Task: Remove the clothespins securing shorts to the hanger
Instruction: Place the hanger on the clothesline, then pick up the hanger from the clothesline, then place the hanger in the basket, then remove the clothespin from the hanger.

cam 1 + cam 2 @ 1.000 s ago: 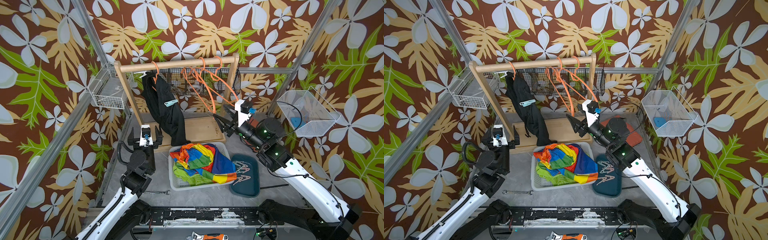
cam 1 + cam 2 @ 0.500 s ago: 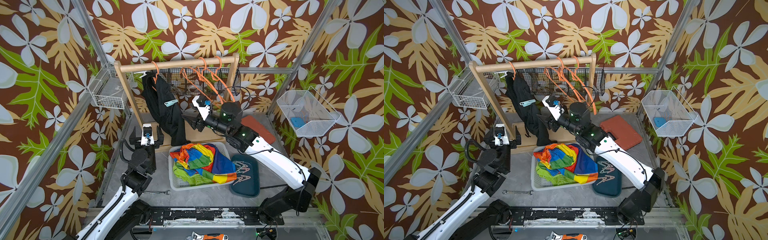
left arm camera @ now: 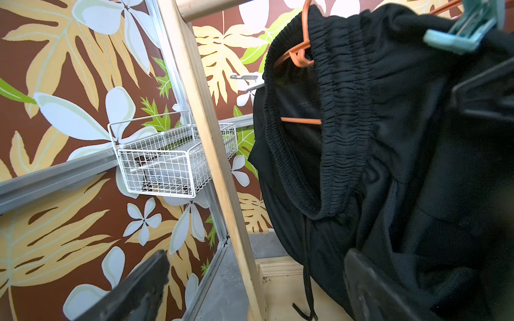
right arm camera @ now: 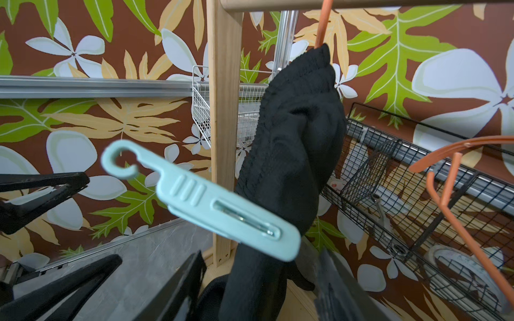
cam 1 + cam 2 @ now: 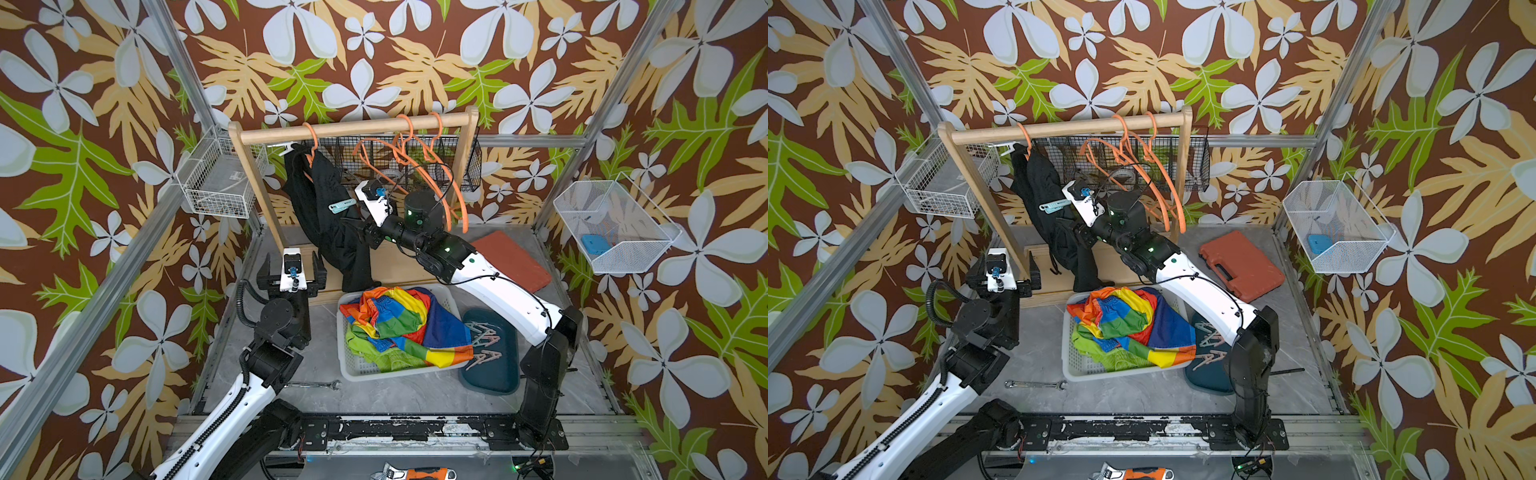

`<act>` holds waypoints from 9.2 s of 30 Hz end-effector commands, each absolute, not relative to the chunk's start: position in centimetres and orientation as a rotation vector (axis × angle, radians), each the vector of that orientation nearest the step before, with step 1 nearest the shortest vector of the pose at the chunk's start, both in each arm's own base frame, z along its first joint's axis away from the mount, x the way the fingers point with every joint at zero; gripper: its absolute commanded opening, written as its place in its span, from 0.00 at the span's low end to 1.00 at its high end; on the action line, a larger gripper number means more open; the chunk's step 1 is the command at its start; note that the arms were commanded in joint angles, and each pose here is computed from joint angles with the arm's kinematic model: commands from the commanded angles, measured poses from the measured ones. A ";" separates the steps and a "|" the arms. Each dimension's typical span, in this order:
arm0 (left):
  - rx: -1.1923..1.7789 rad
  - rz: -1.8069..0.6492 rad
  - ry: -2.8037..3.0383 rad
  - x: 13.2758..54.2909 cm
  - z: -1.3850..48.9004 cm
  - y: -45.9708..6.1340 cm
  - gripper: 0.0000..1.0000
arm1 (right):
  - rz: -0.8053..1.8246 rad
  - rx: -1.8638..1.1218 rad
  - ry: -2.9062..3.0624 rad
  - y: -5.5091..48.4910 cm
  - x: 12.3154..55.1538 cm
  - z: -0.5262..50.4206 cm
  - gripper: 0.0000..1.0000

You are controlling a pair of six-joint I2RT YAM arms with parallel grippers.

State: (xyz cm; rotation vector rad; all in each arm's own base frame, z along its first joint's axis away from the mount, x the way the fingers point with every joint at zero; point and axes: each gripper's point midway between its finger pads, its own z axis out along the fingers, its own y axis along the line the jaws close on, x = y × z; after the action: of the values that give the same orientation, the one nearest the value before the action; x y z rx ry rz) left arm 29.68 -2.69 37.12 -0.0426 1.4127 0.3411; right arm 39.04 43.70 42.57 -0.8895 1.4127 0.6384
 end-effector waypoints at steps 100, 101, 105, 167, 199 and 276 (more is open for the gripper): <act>-0.207 0.414 1.343 28.0 38.5 0.9 1.00 | 0.724 -0.806 1.019 24.3 18.2 65.5 0.00; -0.208 0.416 1.343 28.0 38.5 0.9 1.00 | 0.722 -0.811 1.021 24.1 17.9 65.3 0.00; -0.217 0.424 1.340 27.9 38.5 1.2 1.00 | 0.736 -0.815 1.026 23.3 16.8 64.7 0.00; 0.109 -0.057 1.212 24.5 45.6 -5.5 1.00 | 1.028 -0.976 1.383 26.4 21.8 32.6 0.00; 0.650 -0.652 1.502 30.5 38.6 -22.0 0.60 | 1.038 -0.972 1.365 26.8 22.2 33.0 0.00; 0.589 -0.466 1.595 31.7 36.0 -19.2 0.00 | -0.333 -1.194 1.464 26.0 27.7 33.6 0.61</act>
State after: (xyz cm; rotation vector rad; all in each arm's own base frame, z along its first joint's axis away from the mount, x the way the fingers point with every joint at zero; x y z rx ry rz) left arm 31.81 -19.05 34.66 0.6032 1.6342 -0.4412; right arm 27.58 25.75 33.04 -1.1958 1.4833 -0.3439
